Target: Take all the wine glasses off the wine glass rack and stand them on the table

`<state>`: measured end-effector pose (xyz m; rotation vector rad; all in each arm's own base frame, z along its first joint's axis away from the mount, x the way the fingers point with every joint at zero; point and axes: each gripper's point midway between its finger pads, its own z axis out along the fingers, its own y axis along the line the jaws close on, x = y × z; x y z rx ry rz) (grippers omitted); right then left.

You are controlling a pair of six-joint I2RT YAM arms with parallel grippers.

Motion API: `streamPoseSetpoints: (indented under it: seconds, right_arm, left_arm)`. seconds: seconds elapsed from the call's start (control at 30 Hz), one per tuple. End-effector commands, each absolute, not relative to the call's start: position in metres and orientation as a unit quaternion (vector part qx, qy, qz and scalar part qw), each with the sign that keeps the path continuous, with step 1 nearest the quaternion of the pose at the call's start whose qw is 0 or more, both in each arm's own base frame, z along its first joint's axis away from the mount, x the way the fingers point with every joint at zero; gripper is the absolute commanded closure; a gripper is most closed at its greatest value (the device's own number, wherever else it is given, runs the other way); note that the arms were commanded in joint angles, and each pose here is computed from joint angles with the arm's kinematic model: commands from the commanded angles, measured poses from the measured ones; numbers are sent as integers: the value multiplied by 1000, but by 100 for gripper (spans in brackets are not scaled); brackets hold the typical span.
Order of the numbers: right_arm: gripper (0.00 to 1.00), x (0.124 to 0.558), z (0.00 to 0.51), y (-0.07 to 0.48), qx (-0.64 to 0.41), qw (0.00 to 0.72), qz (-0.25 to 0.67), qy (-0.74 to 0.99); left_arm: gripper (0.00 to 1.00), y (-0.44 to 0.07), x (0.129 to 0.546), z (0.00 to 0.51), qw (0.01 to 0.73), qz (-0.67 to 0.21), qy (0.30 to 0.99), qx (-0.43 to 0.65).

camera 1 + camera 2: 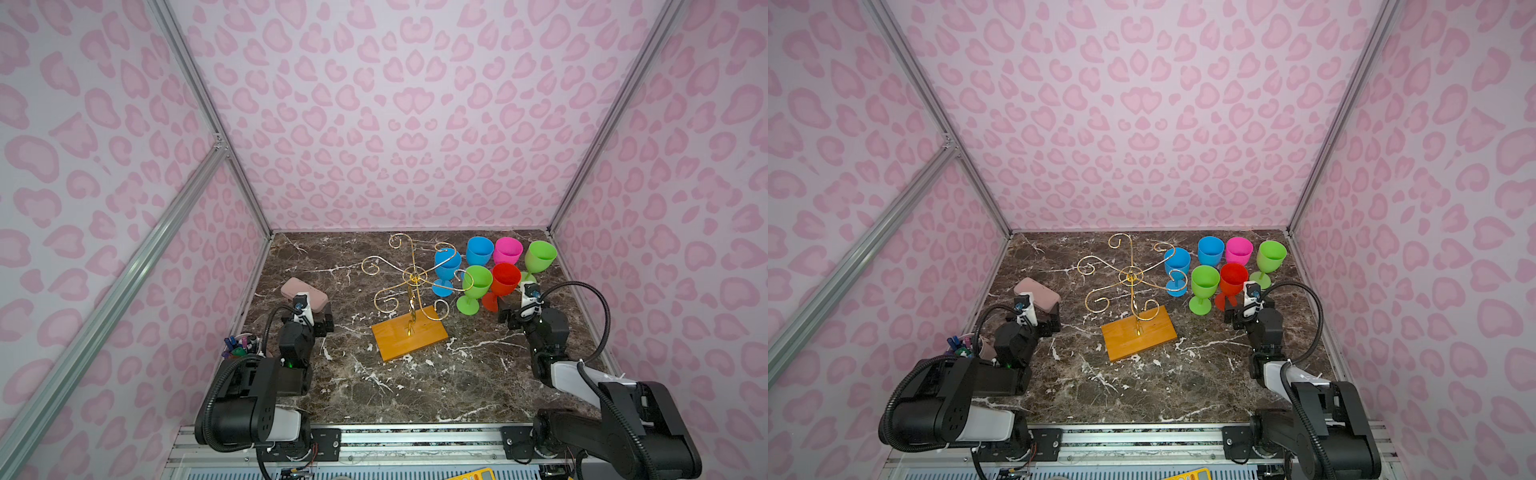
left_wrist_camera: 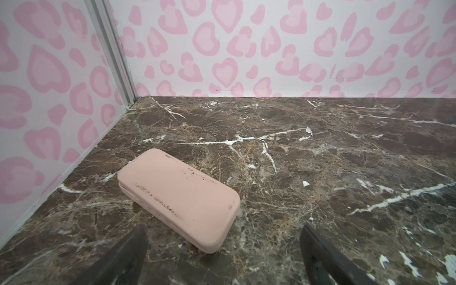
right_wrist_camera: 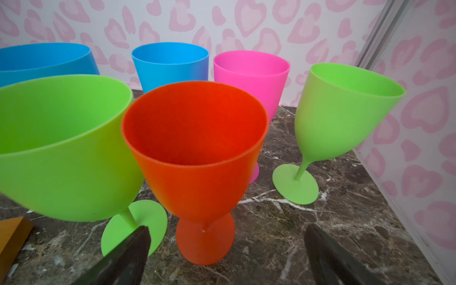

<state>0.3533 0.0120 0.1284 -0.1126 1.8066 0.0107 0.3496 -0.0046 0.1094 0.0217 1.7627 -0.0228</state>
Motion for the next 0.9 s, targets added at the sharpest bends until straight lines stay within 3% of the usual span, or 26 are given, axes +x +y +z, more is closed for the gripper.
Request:
streamPoseSetpoints:
  seconds: [0.0,0.87]
  right_arm:
    - [1,355,143,14,-50,644,10,763]
    - [1,363,124,5,-38,643,24,764]
  left_arm:
    - [3,-13,353,129,667,-19,744,39]
    - [3,1,365,126,651,14,759,-3]
